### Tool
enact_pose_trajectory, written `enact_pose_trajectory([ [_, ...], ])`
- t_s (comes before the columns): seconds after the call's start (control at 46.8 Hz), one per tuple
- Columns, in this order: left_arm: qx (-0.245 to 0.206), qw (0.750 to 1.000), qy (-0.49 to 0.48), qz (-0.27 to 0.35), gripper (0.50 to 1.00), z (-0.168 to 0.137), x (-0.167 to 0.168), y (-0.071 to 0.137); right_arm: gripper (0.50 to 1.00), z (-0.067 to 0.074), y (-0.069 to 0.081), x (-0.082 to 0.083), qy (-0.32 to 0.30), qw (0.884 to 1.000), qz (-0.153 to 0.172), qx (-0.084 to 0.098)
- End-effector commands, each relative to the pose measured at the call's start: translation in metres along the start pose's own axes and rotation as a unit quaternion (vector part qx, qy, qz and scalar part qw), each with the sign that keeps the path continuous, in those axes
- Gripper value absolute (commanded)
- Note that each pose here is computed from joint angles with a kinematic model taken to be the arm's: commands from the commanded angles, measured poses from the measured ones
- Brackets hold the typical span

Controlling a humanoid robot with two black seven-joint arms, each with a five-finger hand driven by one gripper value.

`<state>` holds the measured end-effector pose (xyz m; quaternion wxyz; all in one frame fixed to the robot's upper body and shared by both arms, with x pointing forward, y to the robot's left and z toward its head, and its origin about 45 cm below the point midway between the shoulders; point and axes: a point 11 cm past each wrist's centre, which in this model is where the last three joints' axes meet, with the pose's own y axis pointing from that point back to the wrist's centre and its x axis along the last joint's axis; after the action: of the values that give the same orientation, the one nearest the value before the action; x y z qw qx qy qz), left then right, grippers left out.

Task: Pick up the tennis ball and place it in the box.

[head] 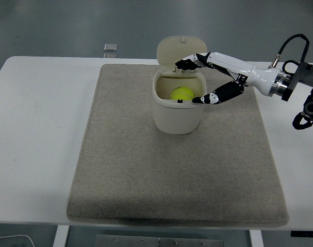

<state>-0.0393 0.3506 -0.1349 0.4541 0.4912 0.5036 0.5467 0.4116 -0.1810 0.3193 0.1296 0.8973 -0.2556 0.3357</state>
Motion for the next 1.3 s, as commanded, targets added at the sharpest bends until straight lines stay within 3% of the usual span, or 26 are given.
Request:
enact_pose_trajectory([
  [0.0,0.000,1.000,0.000,0.000,0.992,0.000,0.000,0.000,0.858,0.000,0.009,0.005,-0.031,0.999,-0.009,0.001],
  [0.128,0.000,1.000,0.000,0.000,0.992,0.000,0.000,0.000,0.858,0.002,0.029,0.013,-0.094,0.995,-0.031,0.001],
  [0.299,0.000,1.000,0.000,0.000,0.992,0.000,0.000,0.000,0.858,0.014,0.045,0.020,-0.136,0.990,-0.019,-0.016],
  [0.491,0.000,1.000,0.000,0.000,0.992,0.000,0.000,0.000,0.858,0.055,0.065,0.034,-0.200,0.977,0.061,-0.053],
  [0.598,0.000,1.000,0.000,0.000,0.992,0.000,0.000,0.000,0.856,0.076,0.077,0.045,-0.234,0.962,0.109,-0.086],
  [0.705,0.000,1.000,0.000,0.000,0.992,0.000,0.000,0.000,0.856,0.091,0.074,0.045,-0.281,0.944,0.136,-0.108],
  [0.812,0.000,1.000,0.000,0.000,0.992,0.000,0.000,0.000,0.858,0.111,0.072,0.044,-0.331,0.917,0.171,-0.141],
  [0.897,0.000,1.000,0.000,0.000,0.992,0.000,0.000,0.000,0.856,0.122,0.068,0.040,-0.373,0.895,0.191,-0.152],
  [1.09,0.000,1.000,0.000,0.000,0.992,0.000,0.000,0.000,0.858,0.132,0.061,0.033,-0.439,0.861,0.209,-0.152],
  [1.282,0.000,1.000,0.000,0.000,0.992,0.000,0.000,0.000,0.858,0.140,0.055,0.026,-0.527,0.807,0.229,-0.137],
])
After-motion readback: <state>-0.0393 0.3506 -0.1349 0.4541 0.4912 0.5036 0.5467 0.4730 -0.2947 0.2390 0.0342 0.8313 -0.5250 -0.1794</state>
